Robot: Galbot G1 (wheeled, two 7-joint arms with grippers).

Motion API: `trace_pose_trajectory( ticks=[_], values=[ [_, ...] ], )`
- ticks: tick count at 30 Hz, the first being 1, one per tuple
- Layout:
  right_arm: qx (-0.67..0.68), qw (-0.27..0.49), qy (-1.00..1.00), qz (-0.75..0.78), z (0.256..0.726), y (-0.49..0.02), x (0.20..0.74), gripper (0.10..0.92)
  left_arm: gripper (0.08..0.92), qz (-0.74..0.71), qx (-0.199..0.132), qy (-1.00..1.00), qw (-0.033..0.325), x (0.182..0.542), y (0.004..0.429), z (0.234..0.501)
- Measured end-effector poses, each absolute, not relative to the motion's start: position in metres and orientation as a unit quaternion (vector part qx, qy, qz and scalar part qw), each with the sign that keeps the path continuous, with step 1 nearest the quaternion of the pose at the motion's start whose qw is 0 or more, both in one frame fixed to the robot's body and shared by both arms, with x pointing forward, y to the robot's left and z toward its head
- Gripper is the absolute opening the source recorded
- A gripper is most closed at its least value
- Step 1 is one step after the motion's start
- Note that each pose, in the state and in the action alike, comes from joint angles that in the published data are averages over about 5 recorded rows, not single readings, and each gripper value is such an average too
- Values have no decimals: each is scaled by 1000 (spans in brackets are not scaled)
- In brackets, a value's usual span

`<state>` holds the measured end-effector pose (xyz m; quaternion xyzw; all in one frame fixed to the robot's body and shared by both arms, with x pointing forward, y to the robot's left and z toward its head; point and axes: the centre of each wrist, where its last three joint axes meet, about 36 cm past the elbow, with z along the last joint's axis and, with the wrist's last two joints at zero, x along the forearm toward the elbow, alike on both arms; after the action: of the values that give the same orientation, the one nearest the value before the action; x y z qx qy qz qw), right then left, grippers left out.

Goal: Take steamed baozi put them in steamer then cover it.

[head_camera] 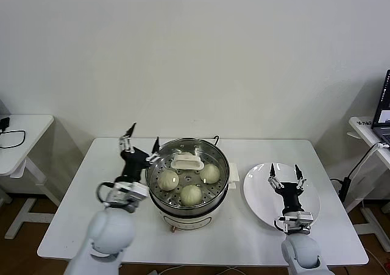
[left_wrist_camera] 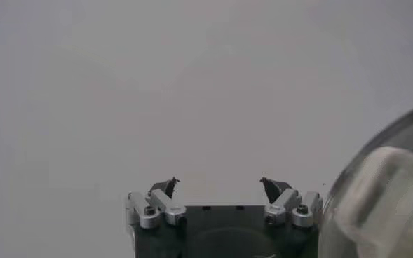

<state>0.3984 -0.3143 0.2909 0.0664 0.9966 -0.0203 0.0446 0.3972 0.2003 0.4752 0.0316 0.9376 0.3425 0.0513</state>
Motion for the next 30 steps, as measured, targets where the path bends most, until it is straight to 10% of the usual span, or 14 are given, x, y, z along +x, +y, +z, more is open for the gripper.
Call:
trace_pose_trajectory(
  ticks=[13,30],
  values=[
    [54,9,998,8,293,-321,383,823,823,181,6,983,36,401,302,397],
    [47,-8,999,14,291,-321,366,823,823,121,0,992,27,360,332,343]
  ],
)
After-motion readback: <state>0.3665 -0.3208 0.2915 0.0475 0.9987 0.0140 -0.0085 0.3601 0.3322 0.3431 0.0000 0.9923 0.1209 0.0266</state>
